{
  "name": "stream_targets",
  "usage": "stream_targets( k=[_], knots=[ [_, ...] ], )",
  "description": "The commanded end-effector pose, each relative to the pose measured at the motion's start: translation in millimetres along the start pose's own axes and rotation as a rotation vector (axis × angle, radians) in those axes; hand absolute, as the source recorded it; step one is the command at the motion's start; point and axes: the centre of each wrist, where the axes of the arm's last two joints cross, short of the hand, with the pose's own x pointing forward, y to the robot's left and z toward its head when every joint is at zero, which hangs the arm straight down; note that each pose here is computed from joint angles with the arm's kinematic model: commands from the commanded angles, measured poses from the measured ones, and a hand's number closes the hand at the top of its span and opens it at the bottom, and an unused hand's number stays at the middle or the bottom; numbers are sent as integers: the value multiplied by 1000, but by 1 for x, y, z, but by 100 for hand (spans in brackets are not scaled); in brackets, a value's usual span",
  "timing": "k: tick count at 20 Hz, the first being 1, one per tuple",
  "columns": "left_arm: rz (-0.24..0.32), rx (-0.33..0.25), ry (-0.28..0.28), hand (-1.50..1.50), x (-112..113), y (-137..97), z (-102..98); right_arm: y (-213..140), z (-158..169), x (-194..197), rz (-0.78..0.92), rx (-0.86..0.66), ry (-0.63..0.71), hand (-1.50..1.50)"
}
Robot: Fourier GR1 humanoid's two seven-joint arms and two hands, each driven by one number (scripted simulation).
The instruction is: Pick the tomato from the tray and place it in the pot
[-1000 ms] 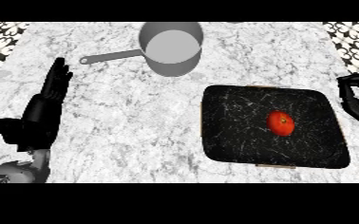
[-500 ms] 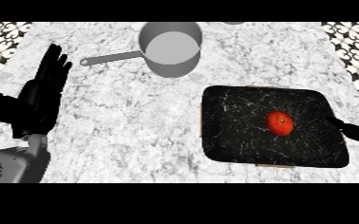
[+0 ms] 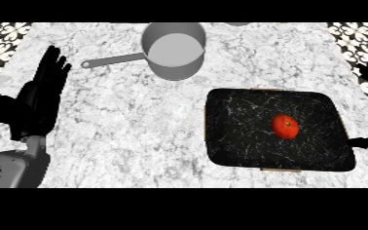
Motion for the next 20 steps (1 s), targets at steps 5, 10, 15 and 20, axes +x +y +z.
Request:
stream_targets(
  k=[5,10,15,20],
  knots=[
    [-5,-23,-26,0,5,-11,-6,21,-39,70,266,319,166,-150],
    [-3,-16,-14,0,-2,11,-4,63,-39,83,250,408,230,-150],
    [4,-13,-2,0,1,16,-15,74,-49,104,222,411,255,-150],
    [-3,-13,-7,0,1,14,-11,89,-60,90,235,409,278,-150]
  ],
)
